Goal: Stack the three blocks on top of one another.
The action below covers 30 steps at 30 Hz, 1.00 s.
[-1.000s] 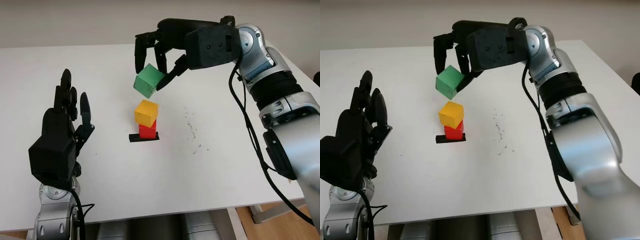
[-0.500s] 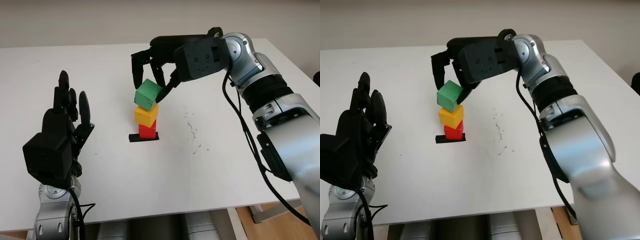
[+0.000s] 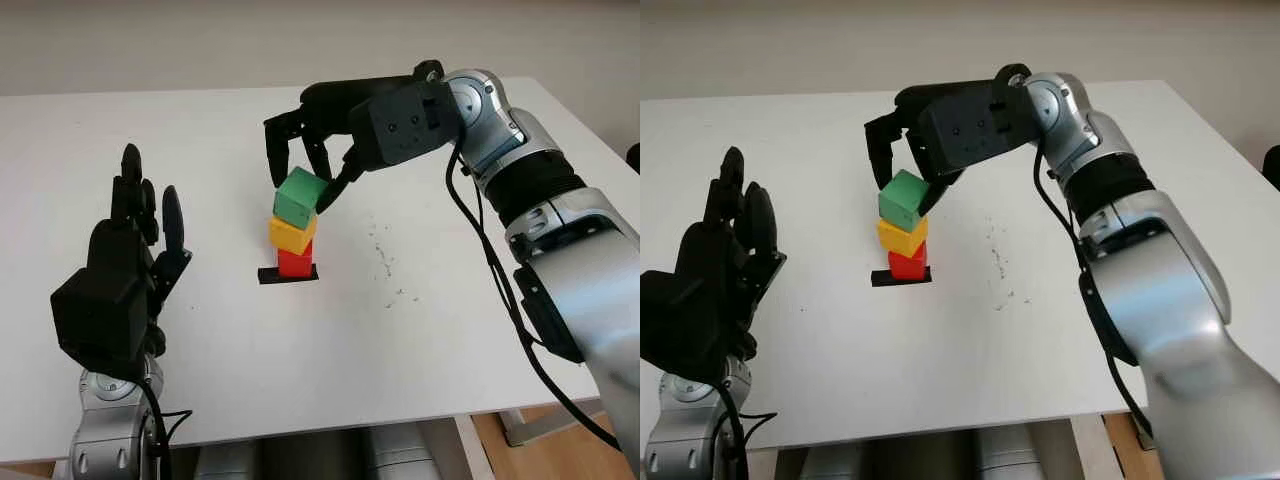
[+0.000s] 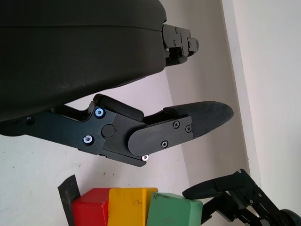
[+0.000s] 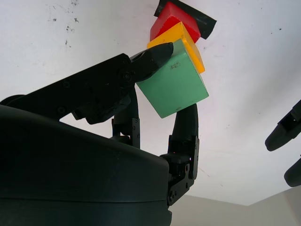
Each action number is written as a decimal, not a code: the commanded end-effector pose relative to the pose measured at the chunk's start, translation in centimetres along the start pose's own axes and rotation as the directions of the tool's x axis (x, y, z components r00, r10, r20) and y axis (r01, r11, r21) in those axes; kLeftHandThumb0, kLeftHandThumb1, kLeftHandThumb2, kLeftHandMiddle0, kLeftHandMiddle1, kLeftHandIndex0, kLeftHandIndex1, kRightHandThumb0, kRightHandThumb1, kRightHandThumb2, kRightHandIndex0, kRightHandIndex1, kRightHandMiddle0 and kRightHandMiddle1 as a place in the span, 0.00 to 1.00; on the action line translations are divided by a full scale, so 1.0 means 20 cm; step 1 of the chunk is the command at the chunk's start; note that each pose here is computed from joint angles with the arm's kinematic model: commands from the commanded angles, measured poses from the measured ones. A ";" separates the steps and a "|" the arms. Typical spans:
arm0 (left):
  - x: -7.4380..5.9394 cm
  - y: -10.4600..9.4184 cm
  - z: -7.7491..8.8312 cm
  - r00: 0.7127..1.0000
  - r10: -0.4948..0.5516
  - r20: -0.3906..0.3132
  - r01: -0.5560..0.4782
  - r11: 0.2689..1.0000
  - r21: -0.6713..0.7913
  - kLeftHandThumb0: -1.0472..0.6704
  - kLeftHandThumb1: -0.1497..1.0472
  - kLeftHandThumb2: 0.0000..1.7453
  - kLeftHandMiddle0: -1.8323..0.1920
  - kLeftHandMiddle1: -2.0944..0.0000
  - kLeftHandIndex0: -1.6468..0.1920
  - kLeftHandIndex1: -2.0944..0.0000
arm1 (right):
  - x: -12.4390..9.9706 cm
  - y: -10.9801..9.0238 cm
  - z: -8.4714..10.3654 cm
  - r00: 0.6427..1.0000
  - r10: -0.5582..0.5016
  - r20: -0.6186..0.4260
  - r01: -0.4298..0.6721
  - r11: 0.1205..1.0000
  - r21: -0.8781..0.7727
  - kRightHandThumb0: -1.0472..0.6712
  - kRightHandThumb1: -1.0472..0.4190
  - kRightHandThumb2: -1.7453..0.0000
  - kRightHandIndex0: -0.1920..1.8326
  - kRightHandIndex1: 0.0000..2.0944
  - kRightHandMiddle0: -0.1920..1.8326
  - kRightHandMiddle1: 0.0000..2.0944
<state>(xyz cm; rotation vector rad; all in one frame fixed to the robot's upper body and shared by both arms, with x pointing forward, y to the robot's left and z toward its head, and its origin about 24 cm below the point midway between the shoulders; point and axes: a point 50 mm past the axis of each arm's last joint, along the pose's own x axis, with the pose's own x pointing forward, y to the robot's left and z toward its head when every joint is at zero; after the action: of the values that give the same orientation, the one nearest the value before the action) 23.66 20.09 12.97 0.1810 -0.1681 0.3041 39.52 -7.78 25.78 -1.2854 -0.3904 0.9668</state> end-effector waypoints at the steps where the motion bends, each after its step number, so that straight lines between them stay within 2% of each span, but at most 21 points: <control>1: -0.01 0.00 0.03 1.000 0.001 0.028 -0.001 1.000 -0.004 0.16 1.00 0.38 0.90 0.98 0.92 0.97 | 0.00 -0.02 0.01 1.000 -0.017 0.010 0.017 1.000 -0.013 0.47 0.09 0.97 0.37 0.68 0.32 0.74; 11: -0.02 0.00 0.03 1.000 -0.004 0.025 0.004 1.000 0.001 0.15 1.00 0.38 0.91 0.98 0.92 0.97 | 0.01 -0.01 0.01 0.999 -0.037 0.004 0.037 0.999 -0.014 0.47 0.09 0.97 0.35 0.70 0.30 0.75; 21: -0.02 -0.01 0.03 1.000 -0.006 0.026 0.006 1.000 0.002 0.16 1.00 0.37 0.91 0.97 0.91 0.97 | 0.03 -0.03 0.02 0.999 -0.032 -0.020 0.032 0.999 -0.019 0.47 0.08 0.97 0.34 0.69 0.29 0.73; 30: -0.02 0.00 0.03 1.000 -0.004 0.028 0.004 1.000 0.001 0.16 1.00 0.37 0.91 0.98 0.92 0.97 | 0.03 0.00 0.02 1.000 -0.021 -0.015 0.021 1.000 -0.018 0.47 0.08 0.97 0.36 0.68 0.31 0.73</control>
<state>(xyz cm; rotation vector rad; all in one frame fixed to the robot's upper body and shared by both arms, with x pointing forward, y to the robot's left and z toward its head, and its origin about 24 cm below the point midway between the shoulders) 23.53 19.91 13.01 0.1871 -0.1719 0.2944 39.77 -7.44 25.29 -1.2893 -0.3872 0.9326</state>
